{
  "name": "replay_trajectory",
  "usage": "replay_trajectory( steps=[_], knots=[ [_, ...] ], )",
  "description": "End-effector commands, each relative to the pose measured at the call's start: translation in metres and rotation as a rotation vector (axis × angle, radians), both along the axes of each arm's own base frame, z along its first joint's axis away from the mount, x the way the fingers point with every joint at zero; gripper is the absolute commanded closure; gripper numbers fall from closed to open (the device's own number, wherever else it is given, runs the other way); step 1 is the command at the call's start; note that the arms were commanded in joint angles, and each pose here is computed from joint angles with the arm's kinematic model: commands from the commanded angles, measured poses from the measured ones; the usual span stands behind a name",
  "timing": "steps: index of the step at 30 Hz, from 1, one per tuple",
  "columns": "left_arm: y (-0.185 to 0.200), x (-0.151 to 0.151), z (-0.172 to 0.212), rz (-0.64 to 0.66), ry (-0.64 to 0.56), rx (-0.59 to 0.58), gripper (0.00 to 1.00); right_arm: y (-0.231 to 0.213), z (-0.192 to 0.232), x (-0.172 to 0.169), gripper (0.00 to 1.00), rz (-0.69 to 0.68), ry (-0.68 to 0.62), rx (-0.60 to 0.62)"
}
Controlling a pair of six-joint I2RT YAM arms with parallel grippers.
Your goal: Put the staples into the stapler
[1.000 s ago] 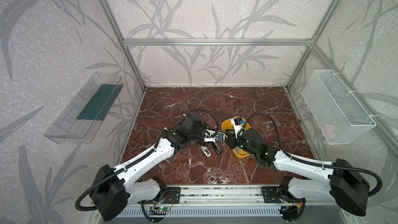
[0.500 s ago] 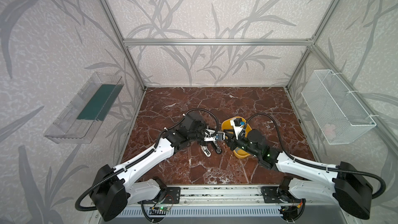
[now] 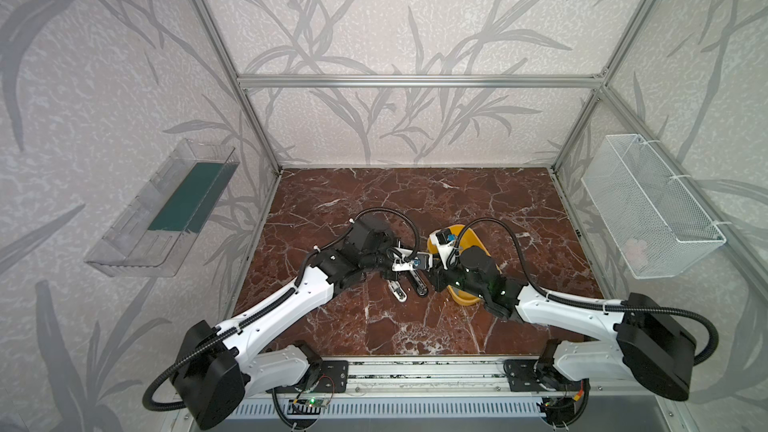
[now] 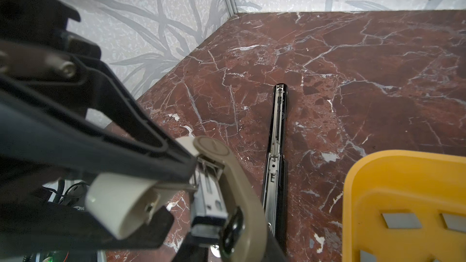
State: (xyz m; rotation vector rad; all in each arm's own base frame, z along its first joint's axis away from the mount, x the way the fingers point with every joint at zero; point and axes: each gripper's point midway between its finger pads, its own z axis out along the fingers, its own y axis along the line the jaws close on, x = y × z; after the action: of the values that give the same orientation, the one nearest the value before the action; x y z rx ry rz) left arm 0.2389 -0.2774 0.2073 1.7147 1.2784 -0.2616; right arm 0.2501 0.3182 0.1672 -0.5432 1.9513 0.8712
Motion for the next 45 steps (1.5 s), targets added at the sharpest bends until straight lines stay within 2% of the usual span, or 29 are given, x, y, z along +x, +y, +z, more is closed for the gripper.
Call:
replay_trajectory(
  steps=[1,4,7,11,14,19,22,27,33,45],
  knots=[
    [-0.009,-0.015,0.018,-0.065,-0.003,-0.08,1.0,-0.005,0.002,0.009,0.73,-0.058,0.0,-0.013],
    [-0.003,0.002,0.015,0.024,-0.02,-0.052,1.0,-0.007,0.011,0.005,0.72,-0.047,-0.032,0.022],
    [0.002,0.016,0.013,0.087,-0.02,-0.046,1.0,-0.011,0.024,-0.003,0.65,-0.023,-0.077,0.072],
    [0.005,0.021,0.01,0.102,-0.01,-0.033,1.0,-0.016,0.041,-0.012,0.58,0.0,-0.125,0.121],
    [0.004,0.017,0.006,0.08,0.004,-0.017,1.0,-0.019,0.055,-0.019,0.6,0.027,-0.176,0.167],
    [0.001,0.012,0.003,0.047,0.023,-0.02,1.0,-0.016,0.067,-0.026,0.76,0.07,-0.213,0.198],
    [-0.002,0.007,0.003,0.017,0.041,-0.021,1.0,-0.011,0.065,-0.027,0.78,0.093,-0.203,0.19],
    [-0.004,-0.001,0.006,-0.019,0.047,-0.037,1.0,-0.005,0.05,-0.018,0.79,0.075,-0.156,0.152],
    [-0.008,-0.015,0.015,-0.09,0.047,-0.081,1.0,-0.012,0.025,0.001,0.79,-0.035,-0.089,0.059],
    [-0.012,-0.041,0.023,-0.215,0.062,-0.138,1.0,-0.004,0.013,0.004,0.79,-0.015,-0.052,0.022]
  ],
)
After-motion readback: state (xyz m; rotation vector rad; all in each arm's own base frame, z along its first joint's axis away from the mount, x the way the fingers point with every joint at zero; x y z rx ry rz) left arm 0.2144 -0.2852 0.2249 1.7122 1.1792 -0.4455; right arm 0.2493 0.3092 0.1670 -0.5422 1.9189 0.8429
